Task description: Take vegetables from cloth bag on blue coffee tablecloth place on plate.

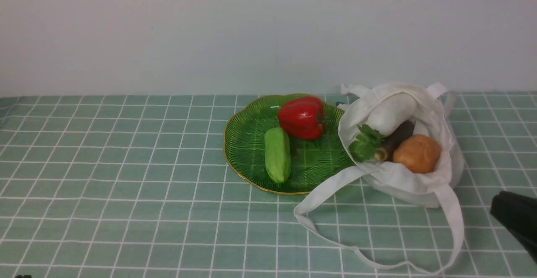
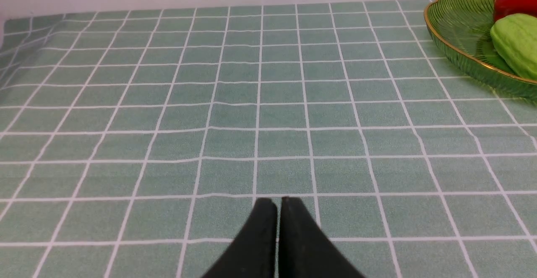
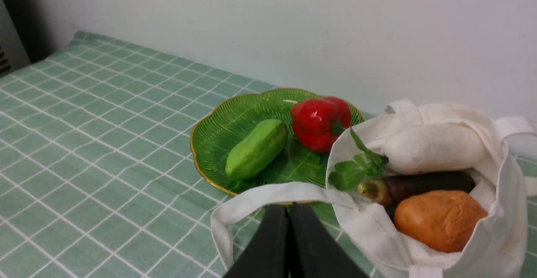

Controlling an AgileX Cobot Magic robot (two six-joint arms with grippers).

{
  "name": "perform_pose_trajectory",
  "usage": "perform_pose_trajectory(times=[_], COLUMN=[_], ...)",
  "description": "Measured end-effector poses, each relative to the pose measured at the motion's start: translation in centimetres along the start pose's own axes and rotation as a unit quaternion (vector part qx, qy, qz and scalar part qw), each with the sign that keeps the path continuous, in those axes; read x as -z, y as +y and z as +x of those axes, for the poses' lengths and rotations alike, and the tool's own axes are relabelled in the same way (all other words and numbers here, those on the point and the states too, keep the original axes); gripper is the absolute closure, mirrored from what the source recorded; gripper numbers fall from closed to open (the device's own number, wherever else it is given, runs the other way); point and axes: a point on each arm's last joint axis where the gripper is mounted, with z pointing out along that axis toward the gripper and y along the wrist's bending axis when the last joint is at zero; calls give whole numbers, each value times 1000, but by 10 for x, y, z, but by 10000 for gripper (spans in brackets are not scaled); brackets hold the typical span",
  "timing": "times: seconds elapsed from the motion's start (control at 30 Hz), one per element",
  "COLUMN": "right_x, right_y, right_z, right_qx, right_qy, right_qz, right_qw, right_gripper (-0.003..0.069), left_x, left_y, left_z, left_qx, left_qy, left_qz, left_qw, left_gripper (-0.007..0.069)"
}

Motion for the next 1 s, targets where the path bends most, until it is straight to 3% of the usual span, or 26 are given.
perform_pose_trajectory(times=[1.0], right_x=[8], right_y=[-1], right_z=[1], right_qx=[10], right_qy=[-1], right_qz=[7], right_qw=[1000], right_gripper=[673], left_x=[0], left_y=[0], left_z=[0], left_qx=[0], left_qy=[0], left_qz=[0], left_qw=[1000], left_gripper=[633])
